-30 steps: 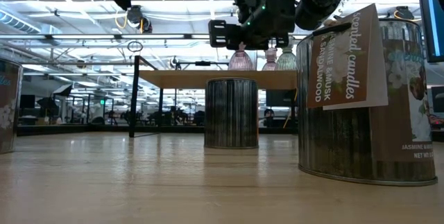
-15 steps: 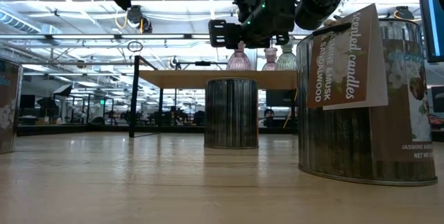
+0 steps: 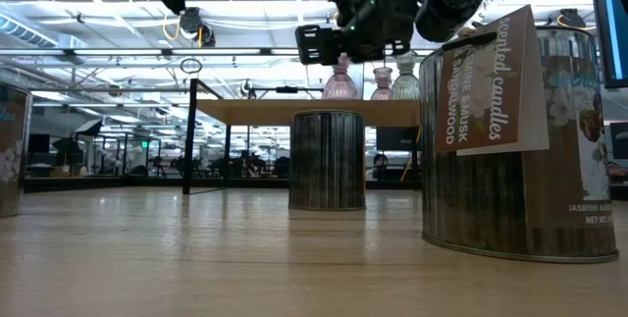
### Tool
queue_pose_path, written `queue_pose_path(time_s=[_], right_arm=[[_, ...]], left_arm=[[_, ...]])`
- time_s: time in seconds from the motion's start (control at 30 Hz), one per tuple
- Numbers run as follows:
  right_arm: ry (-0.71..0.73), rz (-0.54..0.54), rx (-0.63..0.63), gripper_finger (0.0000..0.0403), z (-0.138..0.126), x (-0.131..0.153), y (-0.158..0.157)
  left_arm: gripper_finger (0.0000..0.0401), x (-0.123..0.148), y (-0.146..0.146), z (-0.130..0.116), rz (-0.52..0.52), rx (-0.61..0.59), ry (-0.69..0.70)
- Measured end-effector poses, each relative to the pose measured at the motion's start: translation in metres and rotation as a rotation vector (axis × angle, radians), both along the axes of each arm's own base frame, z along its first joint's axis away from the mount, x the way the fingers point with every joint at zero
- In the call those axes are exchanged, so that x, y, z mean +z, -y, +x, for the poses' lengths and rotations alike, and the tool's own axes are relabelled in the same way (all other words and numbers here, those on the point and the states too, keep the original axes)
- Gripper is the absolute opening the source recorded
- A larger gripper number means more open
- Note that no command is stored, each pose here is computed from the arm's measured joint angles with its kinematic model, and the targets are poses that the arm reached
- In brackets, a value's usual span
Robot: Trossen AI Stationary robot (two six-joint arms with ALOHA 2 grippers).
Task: Pick & Place candle stick holders
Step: Put the pink candle holder on the shelf
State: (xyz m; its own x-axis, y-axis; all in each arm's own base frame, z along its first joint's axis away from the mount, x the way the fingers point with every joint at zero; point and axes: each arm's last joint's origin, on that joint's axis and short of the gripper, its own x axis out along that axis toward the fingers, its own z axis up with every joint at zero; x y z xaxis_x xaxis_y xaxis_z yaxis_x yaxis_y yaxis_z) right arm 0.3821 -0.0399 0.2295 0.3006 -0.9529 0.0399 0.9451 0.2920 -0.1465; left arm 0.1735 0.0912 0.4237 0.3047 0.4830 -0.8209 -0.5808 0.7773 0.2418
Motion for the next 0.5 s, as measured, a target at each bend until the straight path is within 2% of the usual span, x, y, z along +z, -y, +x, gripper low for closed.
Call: queue_pose_path(time_s=[0.23, 0.5], right_arm=[[-0.037, -0.007, -0.054, 0.0192, -0.0016, 0.0007, -0.0001], [-0.072, -0.021, -0.057, 0.0188, -0.0019, 0.0022, -0.0003]], left_arm=[[0.0186, 0.0003, -0.0002, 0.0004, 0.002, 0.0, 0.005], [0.0186, 0.001, -0.0007, 0.0015, 0.011, -0.005, 0.015]])
